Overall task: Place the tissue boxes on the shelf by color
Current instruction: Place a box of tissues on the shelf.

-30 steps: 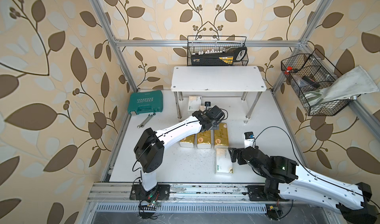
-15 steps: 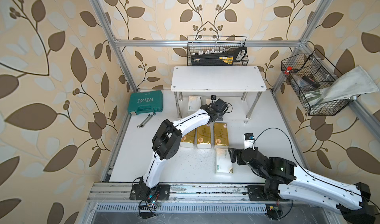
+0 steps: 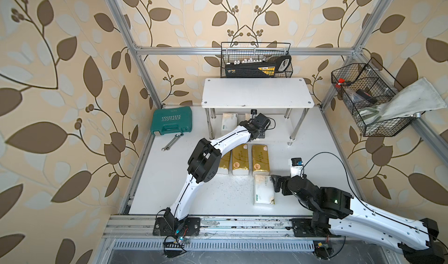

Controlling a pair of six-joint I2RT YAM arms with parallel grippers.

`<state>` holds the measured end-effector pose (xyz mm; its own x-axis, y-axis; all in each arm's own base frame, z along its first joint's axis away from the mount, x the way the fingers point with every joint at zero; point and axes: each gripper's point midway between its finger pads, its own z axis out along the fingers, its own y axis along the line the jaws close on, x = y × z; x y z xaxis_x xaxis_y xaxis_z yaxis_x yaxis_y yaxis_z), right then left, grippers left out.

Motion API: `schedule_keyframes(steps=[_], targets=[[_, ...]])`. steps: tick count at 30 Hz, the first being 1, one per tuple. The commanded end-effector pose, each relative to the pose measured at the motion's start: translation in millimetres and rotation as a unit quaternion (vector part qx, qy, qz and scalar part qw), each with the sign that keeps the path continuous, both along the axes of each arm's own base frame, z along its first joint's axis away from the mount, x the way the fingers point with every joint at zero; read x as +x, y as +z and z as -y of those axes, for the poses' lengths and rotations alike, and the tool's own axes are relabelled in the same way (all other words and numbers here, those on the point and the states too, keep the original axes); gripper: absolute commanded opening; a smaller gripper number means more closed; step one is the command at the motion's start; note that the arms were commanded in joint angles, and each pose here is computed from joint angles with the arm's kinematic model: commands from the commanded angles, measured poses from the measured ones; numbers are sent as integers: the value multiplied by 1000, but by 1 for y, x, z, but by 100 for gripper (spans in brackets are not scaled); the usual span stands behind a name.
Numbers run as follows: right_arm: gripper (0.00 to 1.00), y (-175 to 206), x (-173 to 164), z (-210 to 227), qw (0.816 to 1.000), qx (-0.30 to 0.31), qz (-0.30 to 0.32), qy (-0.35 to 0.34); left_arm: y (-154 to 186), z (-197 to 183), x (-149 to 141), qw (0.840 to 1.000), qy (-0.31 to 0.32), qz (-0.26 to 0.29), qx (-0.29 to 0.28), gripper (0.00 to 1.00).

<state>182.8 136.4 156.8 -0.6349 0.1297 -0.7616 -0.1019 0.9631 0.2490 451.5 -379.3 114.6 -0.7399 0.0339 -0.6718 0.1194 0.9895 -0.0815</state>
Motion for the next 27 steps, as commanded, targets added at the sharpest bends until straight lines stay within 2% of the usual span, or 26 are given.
schedule_keyframes(steps=[1, 8, 12, 27], targets=[[99, -5, -2, 10, 1000, -15, 1, -10, 6, -2, 16, 1000, 14, 21, -3, 87], [99, -4, -4, 15, 1000, -20, 1, -12, -2, -9, 22, 1000, 24, 20, 4, 88], [99, -5, -4, 16, 1000, -22, 0, -13, -3, -8, 21, 1000, 20, 17, 4, 99], [99, -10, -5, 17, 1000, -13, -8, -21, 10, 1, 9, 1000, -1, 18, -22, 99]])
